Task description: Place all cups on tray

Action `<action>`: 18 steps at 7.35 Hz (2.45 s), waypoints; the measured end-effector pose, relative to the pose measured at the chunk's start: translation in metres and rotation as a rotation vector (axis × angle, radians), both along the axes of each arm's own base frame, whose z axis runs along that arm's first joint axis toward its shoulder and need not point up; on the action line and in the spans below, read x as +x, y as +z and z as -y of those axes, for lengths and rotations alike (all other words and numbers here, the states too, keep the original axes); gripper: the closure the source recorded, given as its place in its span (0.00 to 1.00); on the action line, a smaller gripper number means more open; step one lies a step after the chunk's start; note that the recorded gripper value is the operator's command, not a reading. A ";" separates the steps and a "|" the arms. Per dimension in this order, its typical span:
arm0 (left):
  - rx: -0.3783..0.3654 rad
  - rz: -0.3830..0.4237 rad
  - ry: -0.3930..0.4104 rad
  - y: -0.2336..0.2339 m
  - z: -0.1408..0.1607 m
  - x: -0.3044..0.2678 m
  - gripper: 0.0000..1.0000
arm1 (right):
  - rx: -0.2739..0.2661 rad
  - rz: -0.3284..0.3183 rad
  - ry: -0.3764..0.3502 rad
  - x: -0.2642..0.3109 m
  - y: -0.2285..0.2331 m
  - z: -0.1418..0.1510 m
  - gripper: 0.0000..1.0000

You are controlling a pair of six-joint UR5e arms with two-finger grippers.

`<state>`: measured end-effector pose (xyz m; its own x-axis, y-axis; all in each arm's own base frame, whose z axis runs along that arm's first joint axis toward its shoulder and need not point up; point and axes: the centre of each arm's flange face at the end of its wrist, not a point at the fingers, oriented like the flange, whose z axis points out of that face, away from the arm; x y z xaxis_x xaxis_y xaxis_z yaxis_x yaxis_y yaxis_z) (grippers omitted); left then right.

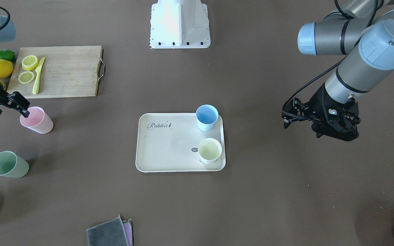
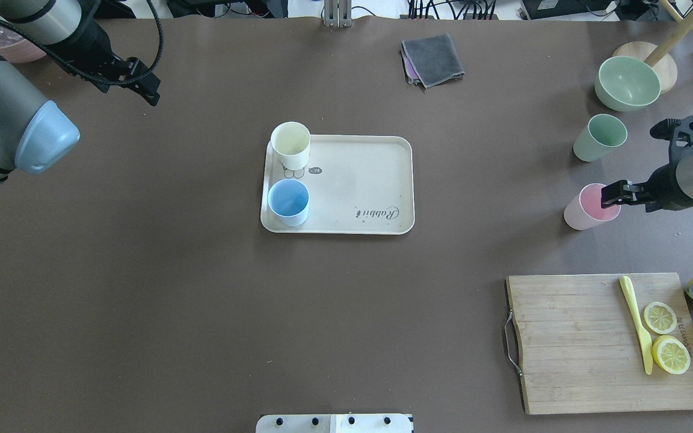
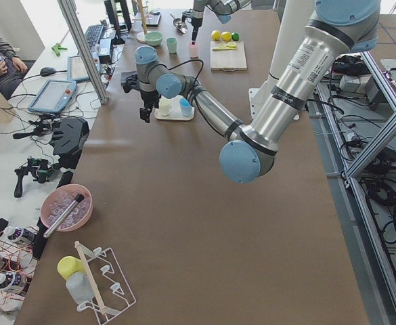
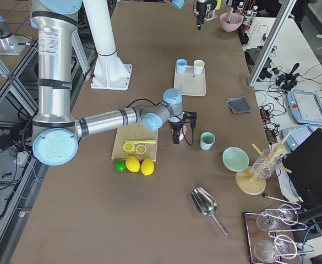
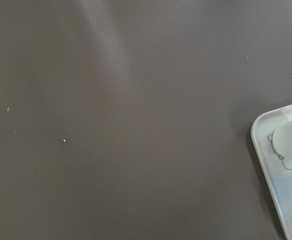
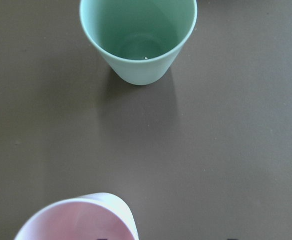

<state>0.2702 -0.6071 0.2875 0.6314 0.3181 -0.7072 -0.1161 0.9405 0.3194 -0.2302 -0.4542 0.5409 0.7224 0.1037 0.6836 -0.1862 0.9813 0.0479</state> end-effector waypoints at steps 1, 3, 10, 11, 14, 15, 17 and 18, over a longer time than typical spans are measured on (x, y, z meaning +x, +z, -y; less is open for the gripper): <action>0.001 0.001 0.000 0.001 0.000 0.000 0.01 | -0.004 -0.006 -0.001 -0.005 0.004 0.002 1.00; 0.001 0.001 0.002 0.001 0.000 0.001 0.01 | -0.005 -0.006 -0.005 -0.008 0.005 0.002 1.00; 0.001 -0.004 0.009 0.000 -0.002 0.004 0.01 | -0.022 0.133 0.057 -0.089 -0.123 0.034 1.00; 0.001 -0.005 0.010 0.000 -0.002 0.005 0.01 | -0.051 0.122 0.080 -0.128 -0.165 0.039 1.00; -0.002 -0.004 0.009 0.000 -0.003 0.007 0.01 | -0.109 0.111 0.126 -0.225 -0.256 0.037 1.00; -0.004 -0.003 0.010 0.000 -0.003 0.008 0.01 | -0.116 0.107 0.134 -0.251 -0.271 0.039 0.63; -0.006 -0.004 0.011 0.000 -0.004 0.011 0.01 | -0.120 0.102 0.132 -0.276 -0.281 0.035 0.00; -0.005 -0.005 0.014 0.000 -0.005 0.013 0.01 | -0.113 0.104 0.132 -0.278 -0.284 0.032 0.00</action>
